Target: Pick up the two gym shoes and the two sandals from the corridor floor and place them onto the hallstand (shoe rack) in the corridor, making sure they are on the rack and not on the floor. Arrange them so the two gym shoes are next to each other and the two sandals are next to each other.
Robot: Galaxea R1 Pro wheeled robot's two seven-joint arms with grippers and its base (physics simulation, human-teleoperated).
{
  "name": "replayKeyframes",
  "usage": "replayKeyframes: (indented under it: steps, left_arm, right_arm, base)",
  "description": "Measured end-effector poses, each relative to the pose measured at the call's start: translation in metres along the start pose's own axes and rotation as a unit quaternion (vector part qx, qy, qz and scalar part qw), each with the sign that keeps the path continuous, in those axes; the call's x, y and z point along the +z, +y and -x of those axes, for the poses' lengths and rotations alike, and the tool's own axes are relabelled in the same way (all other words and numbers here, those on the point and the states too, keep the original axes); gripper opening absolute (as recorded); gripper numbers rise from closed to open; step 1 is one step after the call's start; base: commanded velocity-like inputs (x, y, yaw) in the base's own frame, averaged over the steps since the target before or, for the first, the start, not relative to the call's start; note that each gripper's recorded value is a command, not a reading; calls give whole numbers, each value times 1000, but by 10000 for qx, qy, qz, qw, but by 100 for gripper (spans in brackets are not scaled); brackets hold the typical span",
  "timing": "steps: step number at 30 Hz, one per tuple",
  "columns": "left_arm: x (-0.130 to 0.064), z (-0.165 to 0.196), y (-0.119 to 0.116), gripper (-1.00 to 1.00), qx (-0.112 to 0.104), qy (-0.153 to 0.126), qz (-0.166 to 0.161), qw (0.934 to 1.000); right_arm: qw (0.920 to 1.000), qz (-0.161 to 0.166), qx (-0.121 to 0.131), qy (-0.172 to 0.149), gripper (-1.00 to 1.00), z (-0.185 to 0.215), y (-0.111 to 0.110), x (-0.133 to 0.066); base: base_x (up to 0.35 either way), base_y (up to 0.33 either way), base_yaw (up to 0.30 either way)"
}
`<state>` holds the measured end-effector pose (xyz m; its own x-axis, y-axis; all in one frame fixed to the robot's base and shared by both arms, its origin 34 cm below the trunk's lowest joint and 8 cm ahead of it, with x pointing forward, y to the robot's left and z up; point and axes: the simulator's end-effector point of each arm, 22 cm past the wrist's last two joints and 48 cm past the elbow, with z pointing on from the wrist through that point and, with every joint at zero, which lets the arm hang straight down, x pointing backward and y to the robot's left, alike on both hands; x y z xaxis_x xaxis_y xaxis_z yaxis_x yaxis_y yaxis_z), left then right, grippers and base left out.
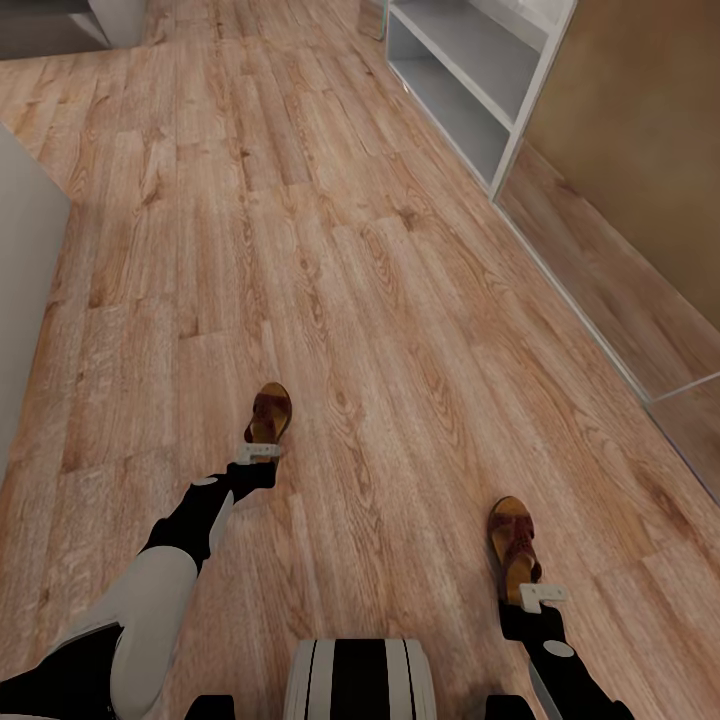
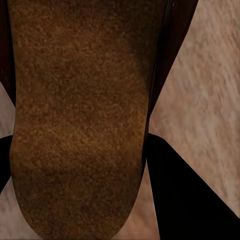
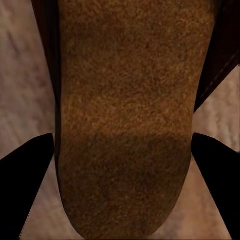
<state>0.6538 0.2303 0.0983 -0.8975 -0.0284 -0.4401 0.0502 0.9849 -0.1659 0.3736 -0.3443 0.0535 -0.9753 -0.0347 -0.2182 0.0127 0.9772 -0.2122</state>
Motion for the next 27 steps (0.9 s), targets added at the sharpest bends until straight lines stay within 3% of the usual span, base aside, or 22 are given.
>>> replayKeyframes:
  steps: [27]
  left_arm:
    - [-4, 4, 3, -100, 18, -43, 21, 10000]
  right_arm:
    - [10000, 1, 14, -38, -100, 4, -1, -2]
  base:
    - [0, 0, 0]
